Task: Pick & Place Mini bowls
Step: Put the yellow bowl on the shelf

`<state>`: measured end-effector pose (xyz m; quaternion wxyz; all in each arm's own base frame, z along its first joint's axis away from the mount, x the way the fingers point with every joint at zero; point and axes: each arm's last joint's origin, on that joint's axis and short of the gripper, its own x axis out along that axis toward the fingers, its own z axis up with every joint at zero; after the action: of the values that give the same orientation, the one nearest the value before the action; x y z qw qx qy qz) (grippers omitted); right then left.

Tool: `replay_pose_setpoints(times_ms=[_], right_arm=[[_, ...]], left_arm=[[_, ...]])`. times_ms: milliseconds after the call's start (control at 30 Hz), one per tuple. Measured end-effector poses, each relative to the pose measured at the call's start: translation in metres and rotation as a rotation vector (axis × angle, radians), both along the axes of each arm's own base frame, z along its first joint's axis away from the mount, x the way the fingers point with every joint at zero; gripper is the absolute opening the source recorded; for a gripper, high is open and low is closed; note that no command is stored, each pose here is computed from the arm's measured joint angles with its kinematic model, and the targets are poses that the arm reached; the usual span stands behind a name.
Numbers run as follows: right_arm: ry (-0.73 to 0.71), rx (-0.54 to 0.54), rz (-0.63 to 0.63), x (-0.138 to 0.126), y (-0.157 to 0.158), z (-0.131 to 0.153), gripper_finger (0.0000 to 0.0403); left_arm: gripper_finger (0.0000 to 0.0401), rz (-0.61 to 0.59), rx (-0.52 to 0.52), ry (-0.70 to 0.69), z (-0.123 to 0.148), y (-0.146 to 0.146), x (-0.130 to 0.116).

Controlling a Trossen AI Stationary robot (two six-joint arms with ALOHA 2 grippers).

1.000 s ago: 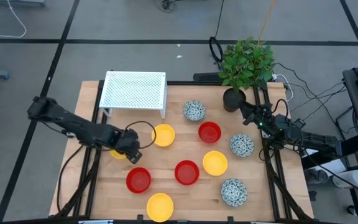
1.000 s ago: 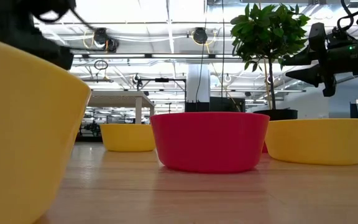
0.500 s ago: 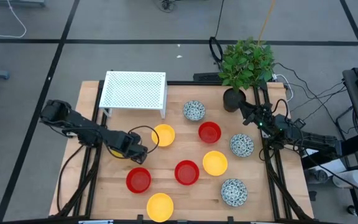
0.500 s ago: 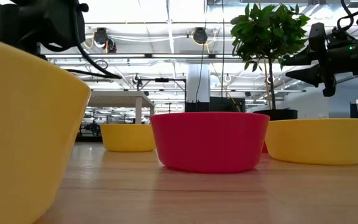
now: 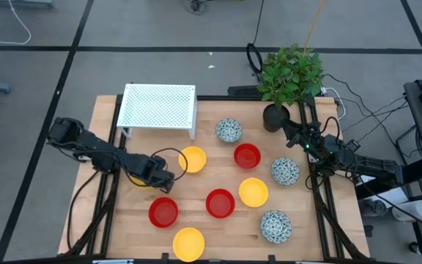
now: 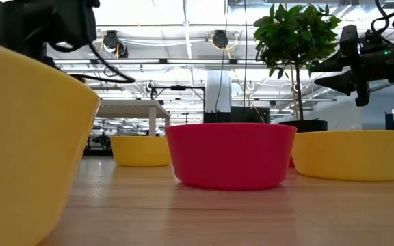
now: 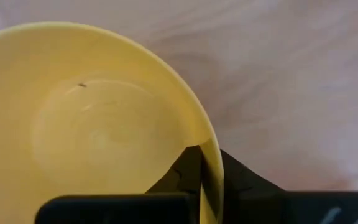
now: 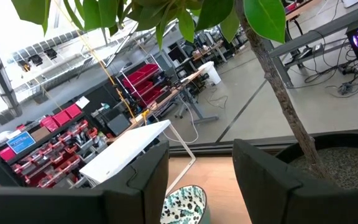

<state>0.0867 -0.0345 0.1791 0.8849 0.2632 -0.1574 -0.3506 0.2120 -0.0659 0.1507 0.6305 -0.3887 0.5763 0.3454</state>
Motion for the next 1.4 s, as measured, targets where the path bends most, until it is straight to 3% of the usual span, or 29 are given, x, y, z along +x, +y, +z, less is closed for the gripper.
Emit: replay_pose_setpoints(times_ms=[167, 467, 800, 1000, 1200, 1400], right_arm=[[0.000, 0.000, -0.001, 0.000, 0.000, 0.000, 0.0164], [0.000, 0.000, -0.002, 0.000, 0.000, 0.000, 0.0164], [0.000, 0.000, -0.003, 0.000, 0.000, 0.000, 0.0165], [0.000, 0.000, -0.003, 0.000, 0.000, 0.000, 0.0165], [0.000, 0.000, -0.003, 0.000, 0.000, 0.000, 0.0164], [0.000, 0.000, -0.003, 0.000, 0.000, 0.000, 0.0164]], left_arm=[[0.0009, -0.034, -0.007, -0.096, 0.020, -0.005, 0.017], [0.0005, -0.183, 0.113, -0.349, 0.083, -0.012, 0.055], [0.0006, -0.399, 0.478, -0.564, 0.161, -0.003, 0.081], [0.0013, -0.462, 0.610, -0.524, 0.176, 0.034, 0.089], [0.0010, -0.416, 0.586, -0.456, 0.174, 0.098, 0.089], [0.0017, -0.414, 0.605, -0.308, 0.169, 0.157, 0.072]])
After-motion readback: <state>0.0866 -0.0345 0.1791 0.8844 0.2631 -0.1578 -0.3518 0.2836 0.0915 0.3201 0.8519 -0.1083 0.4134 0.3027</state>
